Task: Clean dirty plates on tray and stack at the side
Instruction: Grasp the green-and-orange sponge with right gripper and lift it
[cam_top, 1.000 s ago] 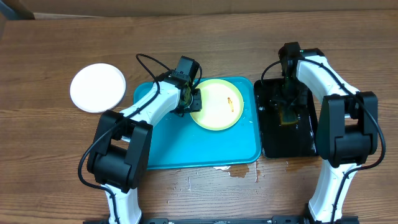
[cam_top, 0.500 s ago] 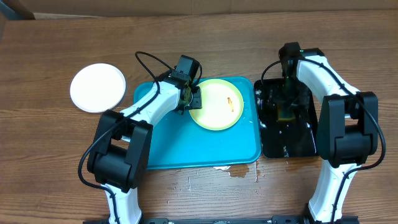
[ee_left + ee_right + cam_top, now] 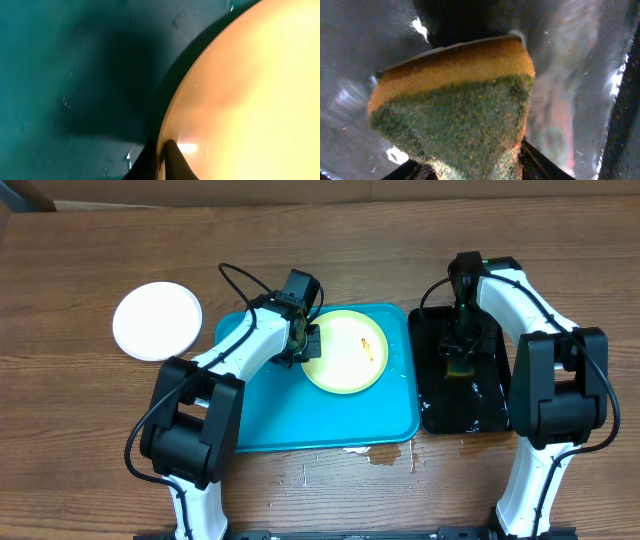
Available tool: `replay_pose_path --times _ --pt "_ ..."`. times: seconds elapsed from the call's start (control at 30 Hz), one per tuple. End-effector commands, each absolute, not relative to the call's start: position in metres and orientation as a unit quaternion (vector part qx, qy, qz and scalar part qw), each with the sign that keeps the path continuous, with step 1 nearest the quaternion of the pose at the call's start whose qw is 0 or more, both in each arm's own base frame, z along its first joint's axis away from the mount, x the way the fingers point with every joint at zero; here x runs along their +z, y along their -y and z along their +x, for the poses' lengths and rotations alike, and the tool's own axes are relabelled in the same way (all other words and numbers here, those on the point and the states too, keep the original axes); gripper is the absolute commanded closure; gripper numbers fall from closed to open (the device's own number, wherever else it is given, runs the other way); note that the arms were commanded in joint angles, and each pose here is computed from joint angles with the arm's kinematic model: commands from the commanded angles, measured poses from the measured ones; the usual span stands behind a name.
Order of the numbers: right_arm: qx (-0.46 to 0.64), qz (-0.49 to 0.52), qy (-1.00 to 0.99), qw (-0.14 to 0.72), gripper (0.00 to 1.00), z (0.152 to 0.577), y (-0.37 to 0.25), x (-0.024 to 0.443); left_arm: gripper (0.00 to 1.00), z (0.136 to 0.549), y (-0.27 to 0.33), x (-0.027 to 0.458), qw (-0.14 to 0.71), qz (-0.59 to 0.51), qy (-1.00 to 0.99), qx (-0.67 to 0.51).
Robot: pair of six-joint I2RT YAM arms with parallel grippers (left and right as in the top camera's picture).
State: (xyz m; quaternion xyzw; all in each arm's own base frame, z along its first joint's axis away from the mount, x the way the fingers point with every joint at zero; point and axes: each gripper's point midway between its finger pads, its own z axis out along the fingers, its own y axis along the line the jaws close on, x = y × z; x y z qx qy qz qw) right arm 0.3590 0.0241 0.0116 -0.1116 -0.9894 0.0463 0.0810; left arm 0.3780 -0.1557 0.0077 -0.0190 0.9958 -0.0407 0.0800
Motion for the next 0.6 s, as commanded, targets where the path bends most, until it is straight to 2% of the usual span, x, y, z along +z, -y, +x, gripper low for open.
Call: replay_pose_path --times 0.0,0.13,0.2,0.33,0.57 --pt "0.039 -0.112 0.992 0.044 0.47 0.378 -0.027 0.034 0.91 0.361 0.144 -0.009 0.040 0.019 -0.999 -0.009" --pt "0.037 -0.108 0.993 0.037 0.46 0.383 -0.027 0.039 0.80 0.359 0.143 -0.008 0.034 0.041 -0.999 -0.006" --pt "0.037 -0.103 0.993 0.039 0.46 0.382 -0.027 0.039 0.66 0.359 0.142 -0.008 0.036 0.041 -0.999 -0.003" --pt "0.035 -0.103 0.993 0.051 0.50 0.375 -0.028 0.034 0.49 0.362 0.135 -0.008 0.043 0.040 -0.998 0.018" --pt "0.013 -0.106 0.992 0.064 0.57 0.366 -0.035 0.020 0.44 0.370 0.134 -0.007 0.061 0.039 -0.997 0.024"
